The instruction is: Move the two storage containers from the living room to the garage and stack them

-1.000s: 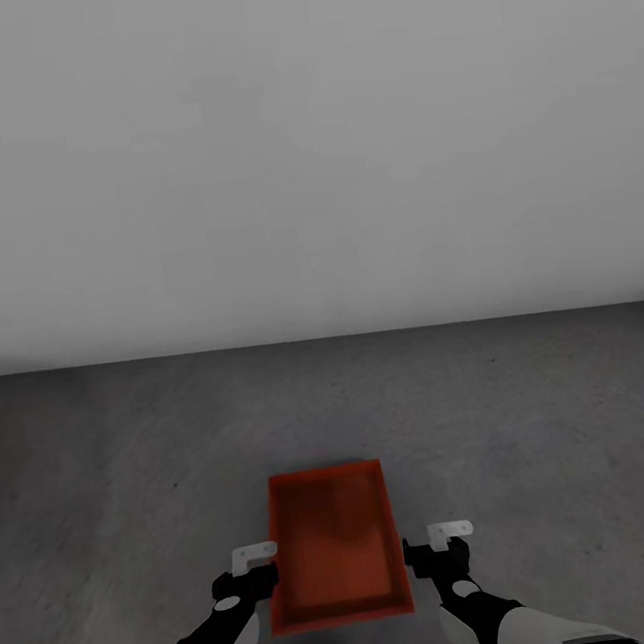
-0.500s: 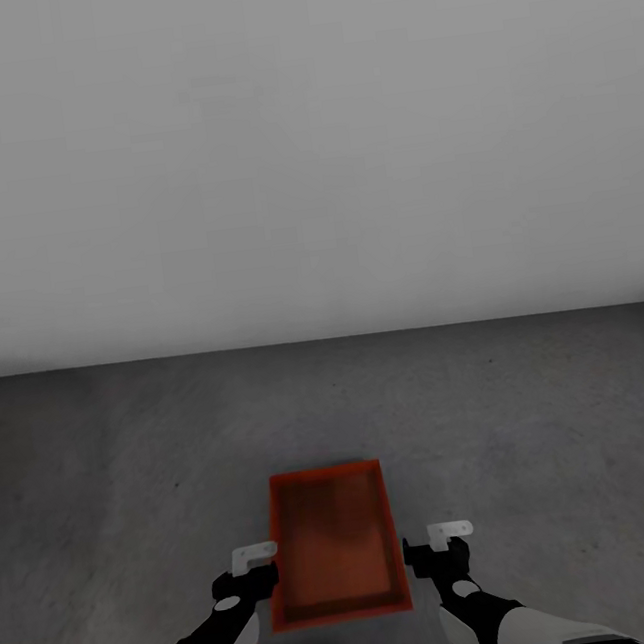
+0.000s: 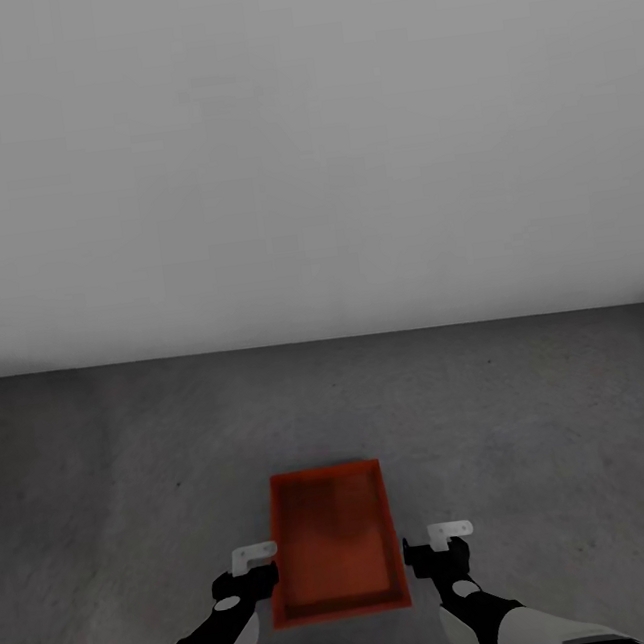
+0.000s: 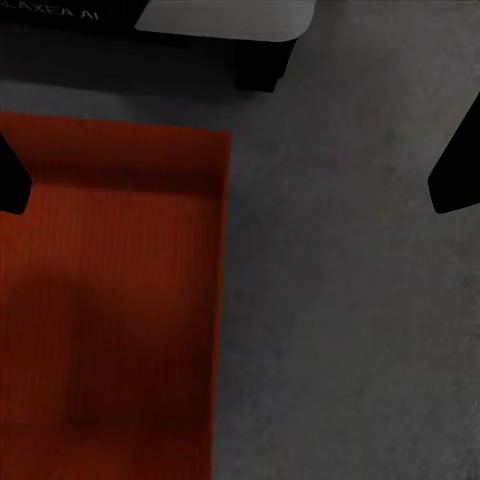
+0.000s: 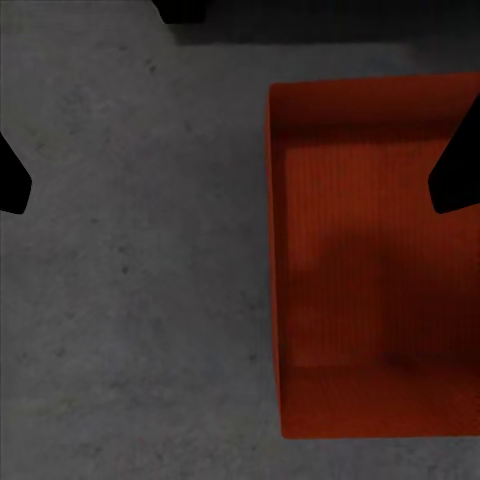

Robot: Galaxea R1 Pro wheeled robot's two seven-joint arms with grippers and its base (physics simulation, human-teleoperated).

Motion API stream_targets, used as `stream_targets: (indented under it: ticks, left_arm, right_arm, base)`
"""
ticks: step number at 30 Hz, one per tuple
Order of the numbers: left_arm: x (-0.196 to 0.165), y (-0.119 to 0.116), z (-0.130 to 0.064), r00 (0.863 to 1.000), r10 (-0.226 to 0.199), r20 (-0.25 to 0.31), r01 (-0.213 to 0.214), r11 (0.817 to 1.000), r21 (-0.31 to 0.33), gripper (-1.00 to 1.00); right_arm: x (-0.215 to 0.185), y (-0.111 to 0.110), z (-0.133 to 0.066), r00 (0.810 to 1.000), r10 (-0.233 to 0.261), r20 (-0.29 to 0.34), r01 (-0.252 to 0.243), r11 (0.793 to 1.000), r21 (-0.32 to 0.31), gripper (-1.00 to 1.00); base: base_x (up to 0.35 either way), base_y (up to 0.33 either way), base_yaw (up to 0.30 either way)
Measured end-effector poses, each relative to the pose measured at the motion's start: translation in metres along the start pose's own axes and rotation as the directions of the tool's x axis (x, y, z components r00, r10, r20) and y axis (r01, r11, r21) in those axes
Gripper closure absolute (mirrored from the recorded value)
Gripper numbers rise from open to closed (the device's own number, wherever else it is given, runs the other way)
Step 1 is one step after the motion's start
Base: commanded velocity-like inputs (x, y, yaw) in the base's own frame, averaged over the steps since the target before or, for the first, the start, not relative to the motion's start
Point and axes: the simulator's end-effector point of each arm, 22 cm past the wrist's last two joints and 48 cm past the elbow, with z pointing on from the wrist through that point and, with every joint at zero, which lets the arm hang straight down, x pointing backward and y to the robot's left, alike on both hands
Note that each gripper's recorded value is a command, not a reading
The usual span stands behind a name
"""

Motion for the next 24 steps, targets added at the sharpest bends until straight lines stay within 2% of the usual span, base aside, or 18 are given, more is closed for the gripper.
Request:
stream_targets:
  ticks: [13,24]
  left_arm:
    - [0.0,0.001,-0.012,1.0,0.0,0.0,0.0,1.0,0.0,-1.0]
    - [0.0,0.002,-0.012,1.0,0.0,0.002,0.0,1.0,-0.001,-1.0]
  right_arm:
    - [-0.001,-0.001,-0.012,1.0,-0.001,0.0,0.001,1.0,0.0,-1.0]
    - [-0.001,-0.001,-0.012,1.0,0.0,0.0,0.0,1.0,0.0,-1.0]
  base:
    - [0.0,0.0,0.0]
    - [0.0,0.0,0.0]
